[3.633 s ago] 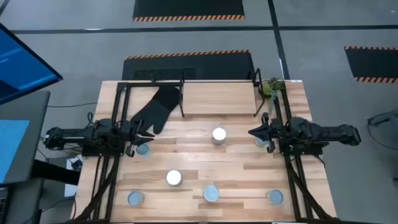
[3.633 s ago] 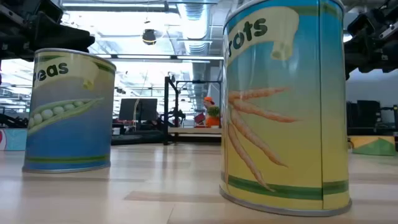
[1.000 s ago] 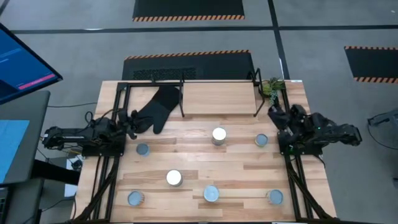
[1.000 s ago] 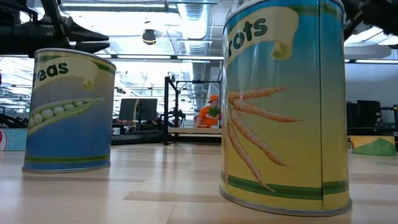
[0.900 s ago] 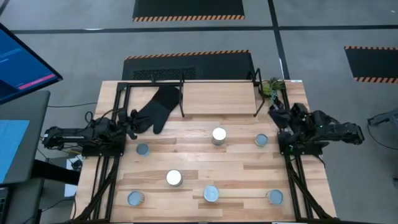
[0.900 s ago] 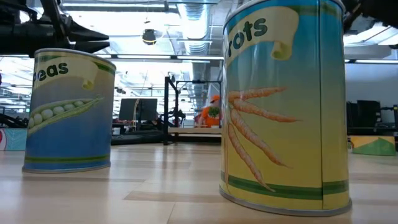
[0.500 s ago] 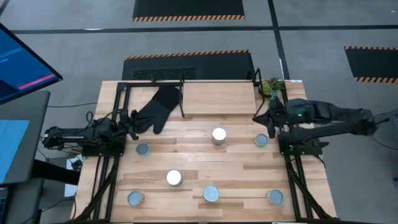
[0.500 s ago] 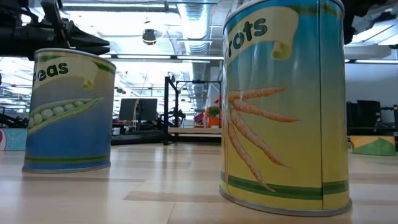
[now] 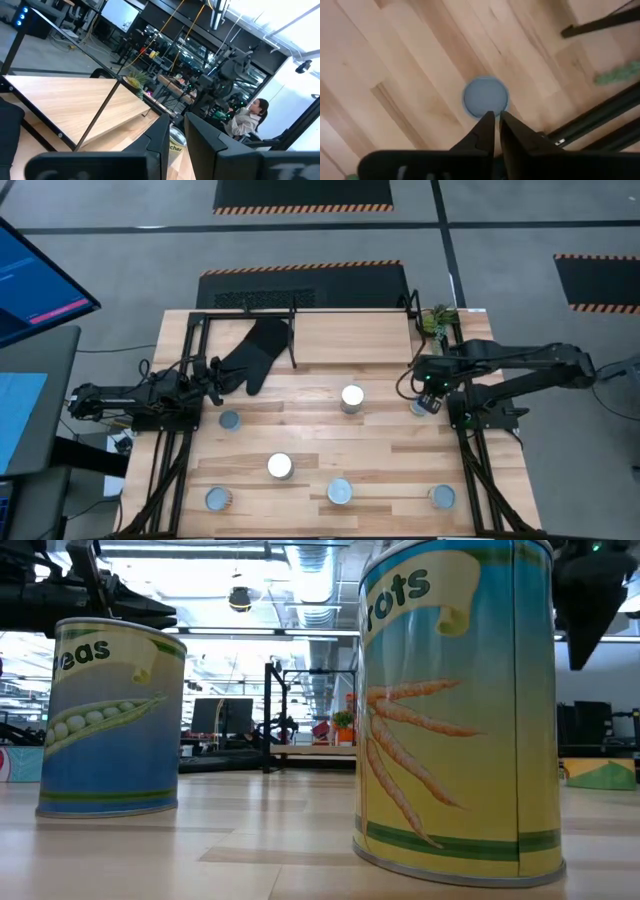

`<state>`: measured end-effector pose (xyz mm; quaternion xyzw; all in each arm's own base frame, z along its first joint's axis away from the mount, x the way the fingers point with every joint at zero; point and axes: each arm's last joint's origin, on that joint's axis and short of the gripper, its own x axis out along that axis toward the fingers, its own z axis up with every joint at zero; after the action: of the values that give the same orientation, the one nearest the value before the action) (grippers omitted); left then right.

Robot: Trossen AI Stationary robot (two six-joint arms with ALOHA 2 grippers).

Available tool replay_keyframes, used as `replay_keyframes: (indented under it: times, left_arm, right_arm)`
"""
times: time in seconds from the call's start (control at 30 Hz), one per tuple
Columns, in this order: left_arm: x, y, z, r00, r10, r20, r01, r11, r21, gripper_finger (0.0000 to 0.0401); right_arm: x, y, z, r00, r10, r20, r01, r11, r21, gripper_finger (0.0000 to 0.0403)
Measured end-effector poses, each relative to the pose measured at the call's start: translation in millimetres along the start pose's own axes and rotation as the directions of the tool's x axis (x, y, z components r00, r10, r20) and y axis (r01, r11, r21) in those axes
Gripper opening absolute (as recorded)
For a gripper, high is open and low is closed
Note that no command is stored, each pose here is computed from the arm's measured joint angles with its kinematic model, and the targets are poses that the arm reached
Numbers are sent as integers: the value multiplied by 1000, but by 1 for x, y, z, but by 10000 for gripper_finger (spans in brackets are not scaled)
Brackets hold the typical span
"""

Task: Pick and place cans onto a shelf
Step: Put the canned mushroom on the shelf

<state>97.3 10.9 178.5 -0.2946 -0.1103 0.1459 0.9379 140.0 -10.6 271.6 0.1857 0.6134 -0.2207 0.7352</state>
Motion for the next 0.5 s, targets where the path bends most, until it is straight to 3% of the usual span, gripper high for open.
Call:
replay_keyframes:
  times: [0.27,0.5]
  left_arm:
    - [0,3,-1,997,70,19,-71,997,9,50]
    - [0,4,-2,996,85,13,-85,996,3,50]
  right_arm:
    - [33,-9,3,999,36,-20,-34,997,62,111]
    - [74,-19,0,992,-30,-123,40,997,73,167]
